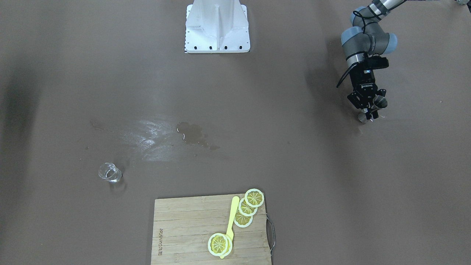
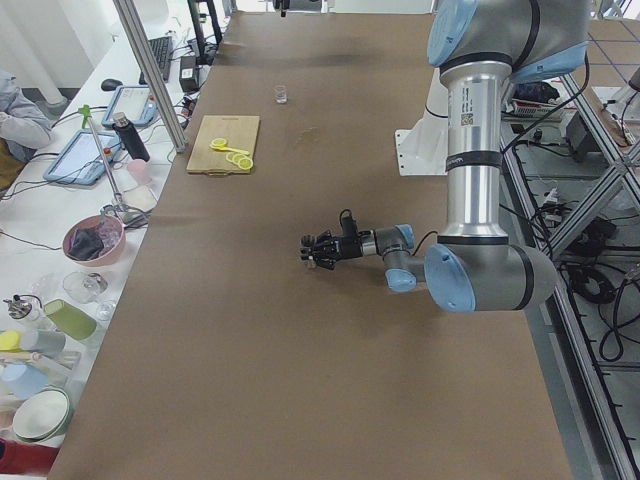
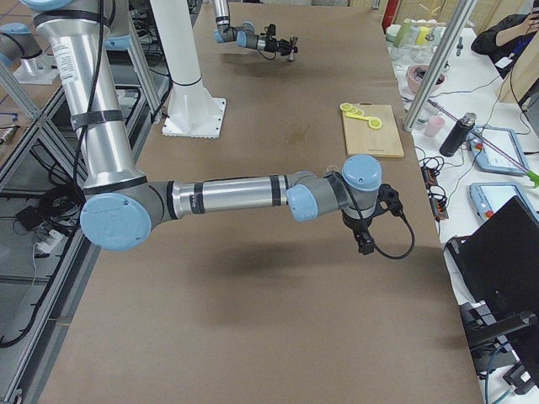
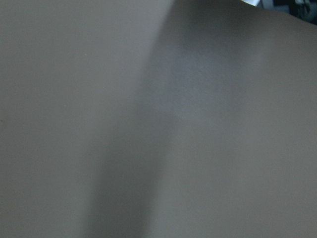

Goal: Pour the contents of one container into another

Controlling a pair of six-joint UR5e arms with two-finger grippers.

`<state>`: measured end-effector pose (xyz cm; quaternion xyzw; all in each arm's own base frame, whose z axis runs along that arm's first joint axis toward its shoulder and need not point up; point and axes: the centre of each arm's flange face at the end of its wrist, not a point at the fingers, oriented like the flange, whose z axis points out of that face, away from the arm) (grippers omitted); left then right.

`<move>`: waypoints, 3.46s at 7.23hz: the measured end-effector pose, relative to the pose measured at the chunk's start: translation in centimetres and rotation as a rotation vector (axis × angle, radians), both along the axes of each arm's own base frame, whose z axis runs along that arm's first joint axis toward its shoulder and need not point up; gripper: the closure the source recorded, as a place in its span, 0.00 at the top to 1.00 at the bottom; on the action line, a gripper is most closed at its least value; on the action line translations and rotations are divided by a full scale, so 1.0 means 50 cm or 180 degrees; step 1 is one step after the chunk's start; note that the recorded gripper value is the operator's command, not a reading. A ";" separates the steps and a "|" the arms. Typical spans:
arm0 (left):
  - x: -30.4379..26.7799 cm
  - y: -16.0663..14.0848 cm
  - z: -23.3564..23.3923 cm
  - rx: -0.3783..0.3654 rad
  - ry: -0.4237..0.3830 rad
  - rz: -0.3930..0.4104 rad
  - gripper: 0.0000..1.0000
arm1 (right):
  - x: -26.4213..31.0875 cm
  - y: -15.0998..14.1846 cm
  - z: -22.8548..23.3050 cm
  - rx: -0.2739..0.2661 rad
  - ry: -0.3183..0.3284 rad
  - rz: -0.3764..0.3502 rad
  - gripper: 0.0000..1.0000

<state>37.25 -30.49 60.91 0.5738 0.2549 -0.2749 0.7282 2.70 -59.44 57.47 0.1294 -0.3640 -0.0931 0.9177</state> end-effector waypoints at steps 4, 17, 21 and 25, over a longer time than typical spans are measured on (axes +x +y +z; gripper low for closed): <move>-0.021 -0.052 0.003 -0.0032 -0.0153 -0.0201 0.00 | 0.070 0.125 -0.027 -0.1019 -0.0025 0.0451 1.00; 0.039 -0.147 0.001 -0.0169 0.0190 -0.0455 0.98 | 0.071 0.298 0.110 -0.1472 -0.0046 0.0611 1.00; 0.034 -0.136 -0.024 -0.0149 0.0229 -0.0419 0.98 | 0.071 0.298 0.109 -0.1467 -0.0048 0.0606 1.00; -0.058 -0.010 -0.073 -0.0116 0.0160 -0.0050 0.98 | 0.070 0.297 0.103 -0.1452 -0.0066 0.0606 1.00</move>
